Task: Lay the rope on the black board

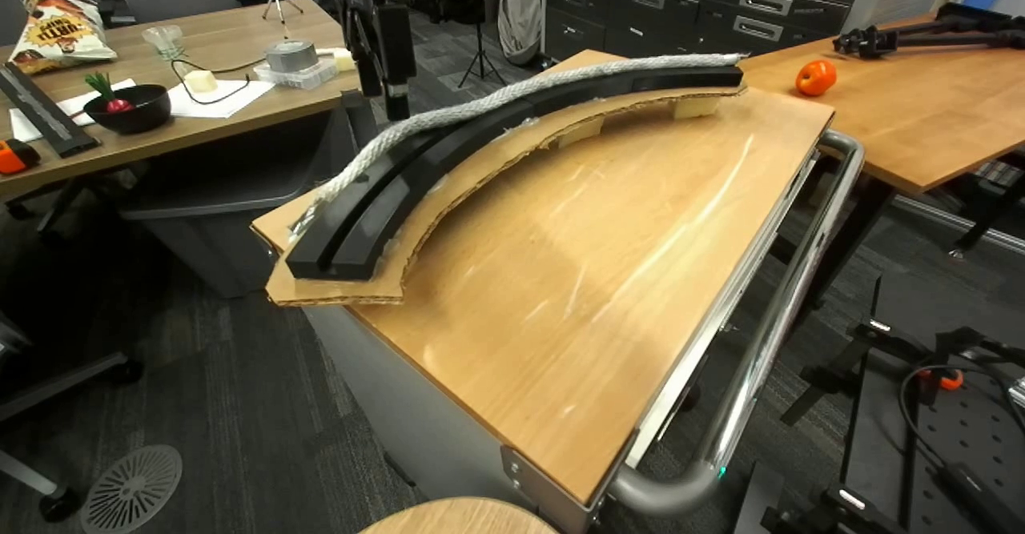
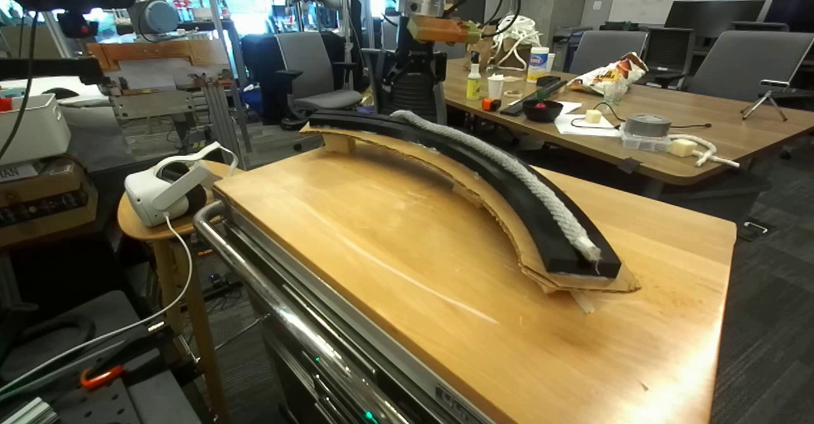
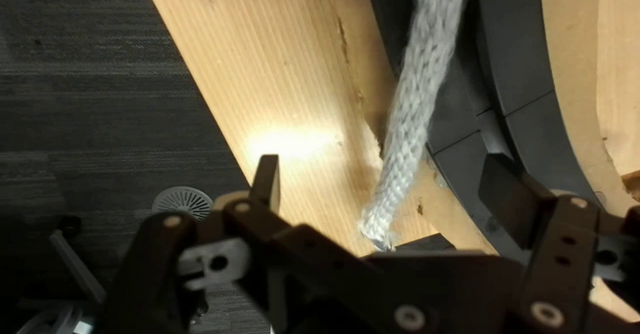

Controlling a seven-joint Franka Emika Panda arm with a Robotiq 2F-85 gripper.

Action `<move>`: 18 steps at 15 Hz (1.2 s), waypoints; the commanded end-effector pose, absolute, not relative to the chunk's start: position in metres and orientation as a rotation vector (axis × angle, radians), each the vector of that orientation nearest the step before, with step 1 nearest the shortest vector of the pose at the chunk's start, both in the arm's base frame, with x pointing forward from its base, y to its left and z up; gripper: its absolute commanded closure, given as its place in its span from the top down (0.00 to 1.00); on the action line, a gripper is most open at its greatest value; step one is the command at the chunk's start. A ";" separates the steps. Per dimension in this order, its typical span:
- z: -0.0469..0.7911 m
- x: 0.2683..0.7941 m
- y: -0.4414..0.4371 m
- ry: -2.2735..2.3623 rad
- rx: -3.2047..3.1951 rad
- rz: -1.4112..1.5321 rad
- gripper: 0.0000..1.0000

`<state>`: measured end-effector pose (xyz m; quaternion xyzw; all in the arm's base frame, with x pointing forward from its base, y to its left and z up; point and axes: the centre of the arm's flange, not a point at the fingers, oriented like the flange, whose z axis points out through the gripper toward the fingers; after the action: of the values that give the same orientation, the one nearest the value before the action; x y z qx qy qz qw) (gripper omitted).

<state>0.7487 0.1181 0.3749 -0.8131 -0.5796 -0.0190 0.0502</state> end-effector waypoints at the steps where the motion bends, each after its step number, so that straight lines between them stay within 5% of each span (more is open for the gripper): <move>1: 0.378 0.769 0.123 -1.727 -2.497 -0.031 1.00; 8: 0.364 0.772 0.120 -1.725 -2.492 0.020 1.00; 12: 0.357 0.773 0.119 -1.738 -2.489 0.044 0.76; 14: 0.354 0.773 0.119 -1.738 -2.488 0.045 0.53; 18: 0.353 0.770 0.116 -1.733 -2.488 0.037 0.23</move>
<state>0.7573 0.1138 0.3467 -0.8184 -0.5715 0.0125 0.0587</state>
